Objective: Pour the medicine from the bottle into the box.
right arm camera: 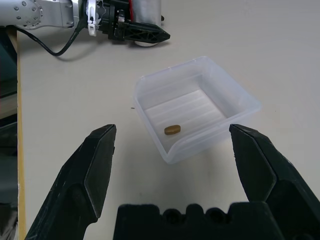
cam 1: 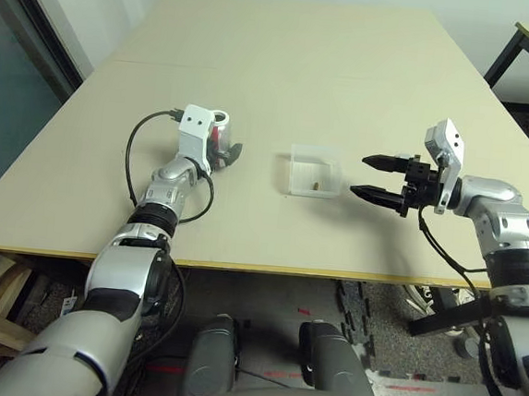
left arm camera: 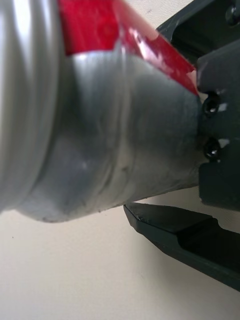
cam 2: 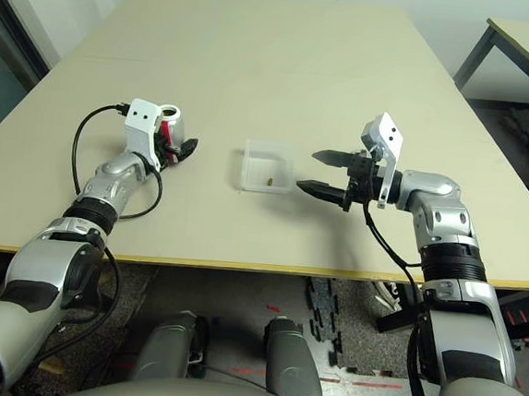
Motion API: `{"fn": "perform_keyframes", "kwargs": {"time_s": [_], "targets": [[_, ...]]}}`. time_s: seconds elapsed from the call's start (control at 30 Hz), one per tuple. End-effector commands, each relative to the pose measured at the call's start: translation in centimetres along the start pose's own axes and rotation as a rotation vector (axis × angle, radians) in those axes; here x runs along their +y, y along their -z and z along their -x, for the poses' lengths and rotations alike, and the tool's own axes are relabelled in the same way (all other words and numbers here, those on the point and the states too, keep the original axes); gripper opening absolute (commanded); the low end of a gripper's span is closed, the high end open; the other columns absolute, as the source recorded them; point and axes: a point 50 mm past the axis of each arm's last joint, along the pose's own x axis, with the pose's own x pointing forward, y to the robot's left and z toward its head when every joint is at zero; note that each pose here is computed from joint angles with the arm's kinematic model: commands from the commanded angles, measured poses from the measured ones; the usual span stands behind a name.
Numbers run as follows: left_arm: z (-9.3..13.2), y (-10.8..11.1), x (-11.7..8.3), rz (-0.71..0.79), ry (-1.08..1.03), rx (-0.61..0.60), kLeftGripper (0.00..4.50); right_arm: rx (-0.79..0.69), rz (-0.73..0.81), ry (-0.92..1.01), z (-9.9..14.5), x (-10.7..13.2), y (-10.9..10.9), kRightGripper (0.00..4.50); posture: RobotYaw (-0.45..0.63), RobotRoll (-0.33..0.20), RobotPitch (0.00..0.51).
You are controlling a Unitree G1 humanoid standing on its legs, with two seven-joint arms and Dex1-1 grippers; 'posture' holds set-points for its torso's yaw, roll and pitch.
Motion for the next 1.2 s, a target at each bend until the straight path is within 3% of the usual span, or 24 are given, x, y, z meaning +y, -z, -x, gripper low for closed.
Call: {"fn": "perform_keyframes", "kwargs": {"time_s": [0.03,0.5,1.0,1.2], "targets": [[0.3,0.8,0.0,-0.011,0.011,0.022,4.48,0.014,0.006,-0.003,0.0,-0.2,0.0,4.50,-0.15,0.000,0.079],[1.8,2.0,-0.6,-0.034,0.071,0.036,4.48,0.016,0.015,-0.009,-0.3,-0.5,-0.1,4.50,-0.13,0.000,0.073],[7.2,1.5,-1.0,-0.078,0.074,0.044,4.48,0.016,0.019,-0.018,-0.6,-0.6,0.0,4.50,-0.12,0.000,0.071],[10.0,-0.2,-0.7,-0.181,0.103,-0.072,4.48,0.007,0.018,-0.002,-0.4,-0.7,0.0,4.50,-0.11,0.000,0.075]]}}
